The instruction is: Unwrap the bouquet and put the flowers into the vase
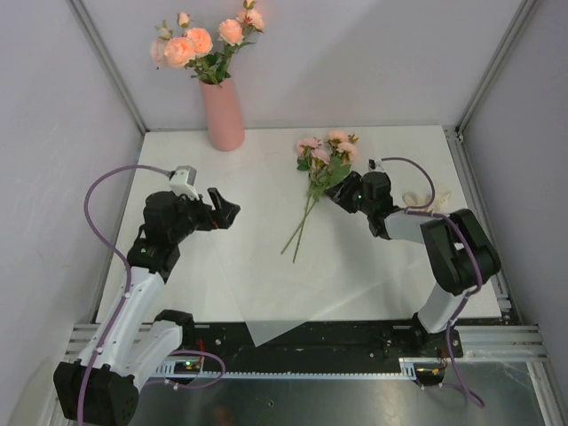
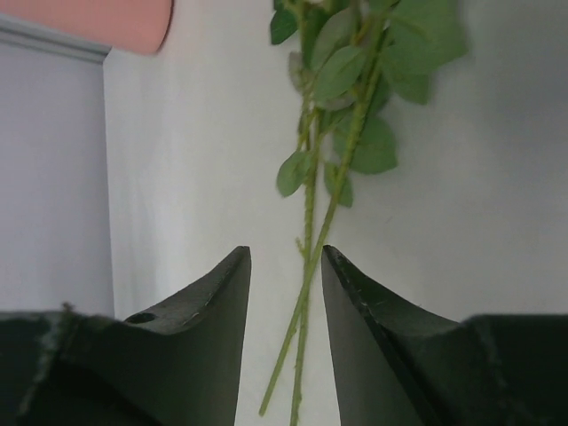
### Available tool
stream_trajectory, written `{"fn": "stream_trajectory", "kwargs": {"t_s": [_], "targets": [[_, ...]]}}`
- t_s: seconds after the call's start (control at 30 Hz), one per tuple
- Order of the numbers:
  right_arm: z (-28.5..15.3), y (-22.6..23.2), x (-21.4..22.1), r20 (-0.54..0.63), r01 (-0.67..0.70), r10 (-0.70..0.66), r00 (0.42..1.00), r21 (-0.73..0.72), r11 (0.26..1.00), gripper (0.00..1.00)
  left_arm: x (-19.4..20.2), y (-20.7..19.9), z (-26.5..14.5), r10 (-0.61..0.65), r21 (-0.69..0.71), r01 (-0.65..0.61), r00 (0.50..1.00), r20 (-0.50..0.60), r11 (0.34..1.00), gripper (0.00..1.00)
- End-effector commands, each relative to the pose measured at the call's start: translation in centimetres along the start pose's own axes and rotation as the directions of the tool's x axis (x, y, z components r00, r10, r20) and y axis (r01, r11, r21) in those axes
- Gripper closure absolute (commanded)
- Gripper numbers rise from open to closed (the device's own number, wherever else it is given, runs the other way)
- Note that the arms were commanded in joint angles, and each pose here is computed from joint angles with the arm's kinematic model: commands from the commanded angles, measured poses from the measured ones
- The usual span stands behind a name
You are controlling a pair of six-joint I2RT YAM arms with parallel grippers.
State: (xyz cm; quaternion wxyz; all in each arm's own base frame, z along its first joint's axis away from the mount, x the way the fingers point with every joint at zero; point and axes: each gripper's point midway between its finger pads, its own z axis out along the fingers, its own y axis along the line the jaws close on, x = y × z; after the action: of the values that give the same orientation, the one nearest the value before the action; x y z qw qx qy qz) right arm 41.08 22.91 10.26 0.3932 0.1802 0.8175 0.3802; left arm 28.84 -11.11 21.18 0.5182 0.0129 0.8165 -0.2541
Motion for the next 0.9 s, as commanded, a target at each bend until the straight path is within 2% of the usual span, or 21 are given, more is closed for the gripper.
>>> {"fn": "stream_trajectory", "kwargs": {"t_s": [0.0,0.37,0.87], "targets": [[2.1,0.6,-3.2,0.104,-0.048,0.057,0.993,-0.081,0.996,0.58,-1.6,-1.7,-0.7,0.032,0.063,-0.034,0.999,0.035,0.997,0.0],[7.0,-2.5,-3.0,0.077,-0.107,0.116,0.99,-0.107,0.988,0.59,-1.2,-2.3,-0.6,0.022,0.097,-0.023,1.0,0.007,0.995,0.0],[9.8,-3.7,-3.3,0.095,-0.163,0.177,0.98,-0.143,0.976,0.64,-0.9,-1.8,-0.2,0.014,0.077,-0.013,1.0,-0.017,0.997,0.0]]}}
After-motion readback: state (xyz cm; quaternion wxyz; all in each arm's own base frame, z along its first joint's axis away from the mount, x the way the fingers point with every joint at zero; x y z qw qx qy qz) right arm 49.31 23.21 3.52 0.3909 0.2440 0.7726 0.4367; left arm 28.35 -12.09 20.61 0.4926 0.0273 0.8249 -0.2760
